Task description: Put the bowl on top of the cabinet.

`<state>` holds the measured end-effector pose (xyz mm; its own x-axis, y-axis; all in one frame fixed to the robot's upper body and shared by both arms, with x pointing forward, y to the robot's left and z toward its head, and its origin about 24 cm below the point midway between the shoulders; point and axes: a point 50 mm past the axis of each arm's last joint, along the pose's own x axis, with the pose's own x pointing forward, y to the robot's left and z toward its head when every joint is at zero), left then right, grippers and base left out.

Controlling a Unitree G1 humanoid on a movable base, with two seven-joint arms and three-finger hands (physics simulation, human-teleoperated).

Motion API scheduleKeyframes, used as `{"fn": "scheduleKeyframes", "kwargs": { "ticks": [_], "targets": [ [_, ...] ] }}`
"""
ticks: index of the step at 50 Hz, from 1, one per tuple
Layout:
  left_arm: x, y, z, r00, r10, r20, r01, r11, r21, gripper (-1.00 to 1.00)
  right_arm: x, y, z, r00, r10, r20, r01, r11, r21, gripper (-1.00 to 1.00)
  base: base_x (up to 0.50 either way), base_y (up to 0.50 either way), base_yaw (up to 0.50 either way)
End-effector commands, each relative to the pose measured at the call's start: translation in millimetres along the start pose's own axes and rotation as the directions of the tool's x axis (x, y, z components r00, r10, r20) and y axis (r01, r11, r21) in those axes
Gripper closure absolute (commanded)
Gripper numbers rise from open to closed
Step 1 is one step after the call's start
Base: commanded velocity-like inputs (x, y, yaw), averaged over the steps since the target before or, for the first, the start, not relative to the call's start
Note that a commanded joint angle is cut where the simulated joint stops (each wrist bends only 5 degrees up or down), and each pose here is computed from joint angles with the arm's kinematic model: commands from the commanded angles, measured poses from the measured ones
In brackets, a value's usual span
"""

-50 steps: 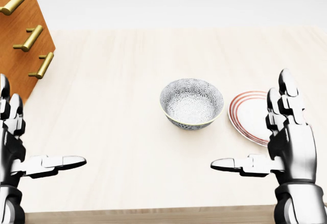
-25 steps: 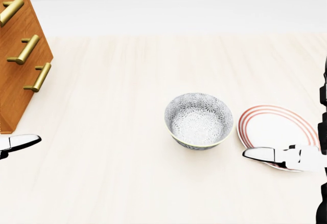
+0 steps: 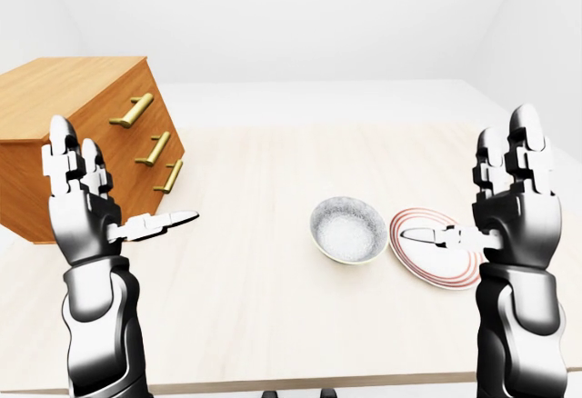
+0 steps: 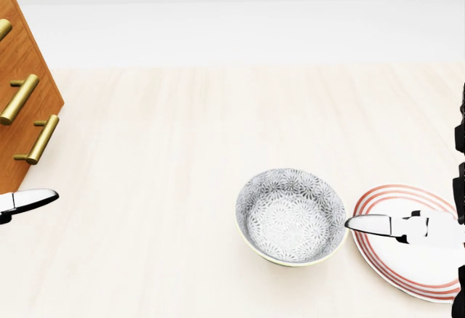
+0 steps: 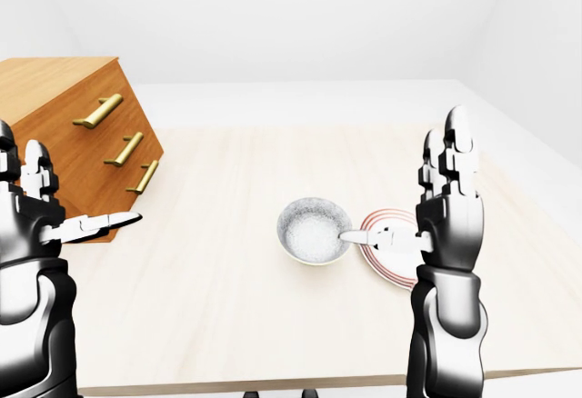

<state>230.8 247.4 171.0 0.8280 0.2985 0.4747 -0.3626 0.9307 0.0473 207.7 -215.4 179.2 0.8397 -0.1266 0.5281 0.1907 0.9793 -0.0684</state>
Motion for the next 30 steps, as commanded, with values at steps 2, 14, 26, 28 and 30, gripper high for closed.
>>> {"fn": "scheduleKeyframes", "kwargs": {
  "ticks": [2, 14, 26, 28, 30],
  "targets": [
    [-1.2, 0.5, 3.4, 1.0, -0.014, 0.012, 0.014, 0.999, -0.05, -1.0, -3.0, 2.1, -2.8, 1.0, 0.009, -0.019, -0.01, 1.0, -0.01, -1.0, 0.0, 0.0, 0.0],
    [-0.7, 1.0, 4.9, 1.0, -0.013, 0.019, 0.014, 0.999, -0.048, -1.0, -4.7, 5.1, -9.2, 0.998, 0.03, -0.05, -0.031, 0.999, -0.011, -1.0, 0.01, 0.33, 0.0],
    [-0.7, 0.0, 5.2, 1.0, -0.015, 0.021, 0.016, 0.999, -0.046, -1.0, -4.8, 2.1, -4.3, 0.999, 0.021, -0.029, -0.021, 1.0, -0.012, -1.0, 0.02, 0.5, 0.0],
    [-0.6, -0.2, 4.7, 1.0, -0.016, 0.019, 0.016, 0.999, -0.046, -1.0, -5.1, 2.6, -4.6, 0.999, 0.022, -0.031, -0.022, 1.0, -0.012, -1.0, 0.02, 0.5, 0.0],
    [-0.5, -0.3, 4.4, 1.0, -0.015, 0.018, 0.016, 0.999, -0.045, -1.0, -5.3, 3.0, -5.1, 0.999, 0.024, -0.033, -0.024, 1.0, -0.009, -1.0, 0.02, 0.5, 0.0]
  ]
}}
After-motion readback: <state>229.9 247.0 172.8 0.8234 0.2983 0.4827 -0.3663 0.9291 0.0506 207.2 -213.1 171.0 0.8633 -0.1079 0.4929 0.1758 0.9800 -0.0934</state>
